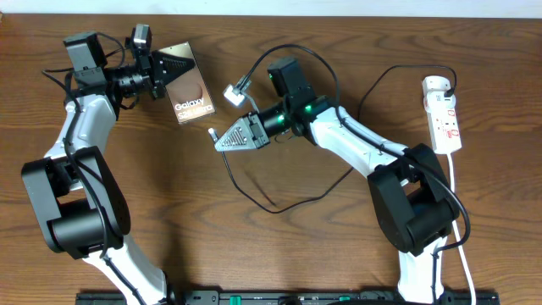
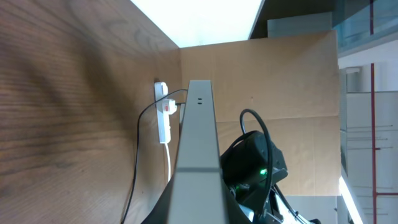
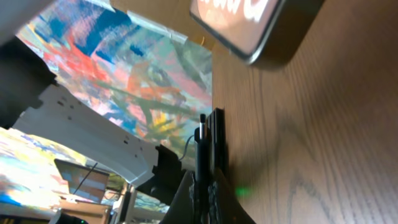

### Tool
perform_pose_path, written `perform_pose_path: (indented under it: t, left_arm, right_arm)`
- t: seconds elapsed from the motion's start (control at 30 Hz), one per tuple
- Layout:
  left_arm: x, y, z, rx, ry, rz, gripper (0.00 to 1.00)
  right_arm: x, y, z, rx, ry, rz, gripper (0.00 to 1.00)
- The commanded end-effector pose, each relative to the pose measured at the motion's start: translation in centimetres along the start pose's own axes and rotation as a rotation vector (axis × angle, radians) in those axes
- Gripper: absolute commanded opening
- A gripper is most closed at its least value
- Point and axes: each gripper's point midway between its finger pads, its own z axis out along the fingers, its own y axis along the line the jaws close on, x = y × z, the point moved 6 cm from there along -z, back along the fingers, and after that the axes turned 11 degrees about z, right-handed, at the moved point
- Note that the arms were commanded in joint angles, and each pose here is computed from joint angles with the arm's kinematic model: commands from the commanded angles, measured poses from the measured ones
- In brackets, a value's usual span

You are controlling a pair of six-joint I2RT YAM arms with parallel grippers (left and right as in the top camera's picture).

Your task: Plug charger to phone and switch on socket

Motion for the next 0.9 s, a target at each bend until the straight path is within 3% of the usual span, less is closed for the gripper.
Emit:
perform_pose_path:
  t: [0.0,0.4,0.87]
  left_arm:
    - [-0.1,-0.7,-0.1,0.031,0.018,0.021,0.07]
    - [-1.0,0.4,-0.1,-0.074,-0.063,-0.025,0.07]
    - [-2.1,-0.6,-0.1,-0.055,-0.082,0.041,0.08]
  right_arm:
    - [-0.1,0.2,-0.1,-0.029,0.01,0.037,0.01]
    - [-1.2,0.5,-0.4,-0.014,-0.031,0.035,0.01]
    - [-2.0,0.4,-0.9,-0.016,-0.059,0.018,0.01]
